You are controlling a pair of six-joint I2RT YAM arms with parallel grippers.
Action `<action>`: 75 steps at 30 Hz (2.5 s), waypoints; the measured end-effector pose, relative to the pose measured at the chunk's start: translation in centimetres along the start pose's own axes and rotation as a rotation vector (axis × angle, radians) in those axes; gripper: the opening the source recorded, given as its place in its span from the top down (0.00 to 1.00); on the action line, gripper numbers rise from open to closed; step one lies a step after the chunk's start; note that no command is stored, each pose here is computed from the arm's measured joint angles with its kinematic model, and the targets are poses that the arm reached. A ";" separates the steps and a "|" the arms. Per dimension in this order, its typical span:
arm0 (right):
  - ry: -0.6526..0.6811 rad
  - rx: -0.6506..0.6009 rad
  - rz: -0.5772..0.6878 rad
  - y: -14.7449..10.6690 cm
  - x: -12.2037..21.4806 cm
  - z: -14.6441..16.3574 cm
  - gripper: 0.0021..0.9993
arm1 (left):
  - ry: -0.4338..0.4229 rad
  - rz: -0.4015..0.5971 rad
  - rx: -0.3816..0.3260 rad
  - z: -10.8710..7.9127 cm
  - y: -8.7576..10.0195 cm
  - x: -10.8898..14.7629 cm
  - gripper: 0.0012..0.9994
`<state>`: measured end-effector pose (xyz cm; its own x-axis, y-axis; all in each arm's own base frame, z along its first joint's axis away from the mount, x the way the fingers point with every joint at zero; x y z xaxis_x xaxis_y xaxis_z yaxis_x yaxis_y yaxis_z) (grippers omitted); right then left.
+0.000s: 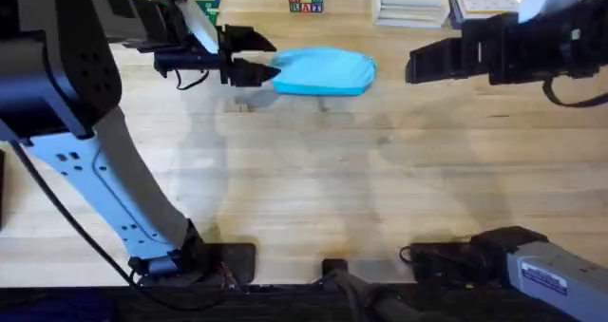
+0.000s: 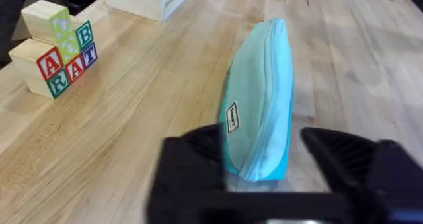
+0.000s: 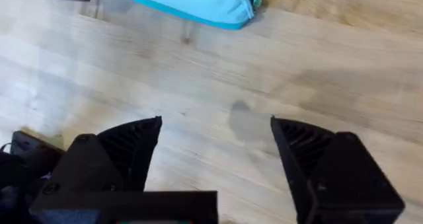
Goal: Unzip the bag, pick up the pens from the table one at a time and place them inside, then zip the bag closed.
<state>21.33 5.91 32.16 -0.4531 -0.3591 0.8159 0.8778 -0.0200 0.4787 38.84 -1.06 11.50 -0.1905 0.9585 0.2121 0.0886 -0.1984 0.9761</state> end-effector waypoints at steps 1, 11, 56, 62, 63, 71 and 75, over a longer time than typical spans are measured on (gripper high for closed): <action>0.000 0.000 0.000 0.0 0.0 0.0 0.00 | -0.001 -0.004 0.001 0.0 0.0 0.0 0.02; 0.000 0.000 0.000 0.0 0.0 0.0 0.00 | 0.000 -0.009 -0.008 0.1 0.1 0.0 0.01; 0.007 -0.001 0.005 -0.1 0.0 0.0 0.00 | 0.232 0.507 0.029 -16.0 17.5 6.8 0.00; 0.007 -0.001 0.004 -0.1 0.0 0.0 0.00 | 0.321 0.549 0.137 -17.1 18.0 7.4 0.00; 0.007 -0.001 0.004 -0.1 0.0 0.0 0.00 | 0.335 0.556 0.152 -17.2 18.1 7.5 0.00; 0.007 -0.001 0.005 -0.1 0.0 0.0 0.00 | 0.426 0.570 0.335 -17.0 17.8 7.8 0.00; 0.007 -0.001 0.005 -0.1 0.0 0.0 0.00 | 0.455 0.554 0.389 -16.8 17.9 7.8 0.00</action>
<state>21.27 5.95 32.15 -0.4478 -0.3657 0.8159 0.8801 -0.0194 0.4743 22.49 -0.59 31.38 -0.3904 0.5482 0.7396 0.6039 -0.4539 0.6552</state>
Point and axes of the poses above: each hand's point on the last joint's axis, 136 mm out from that joint toward the fingers, its own x axis back along the fingers, its own z axis along the line the jaws close on, y = z × x, the point moved 10 cm from there along x, back along the fingers, and after that the axes turned 6 degrees about -x, right-handed, at the moved point
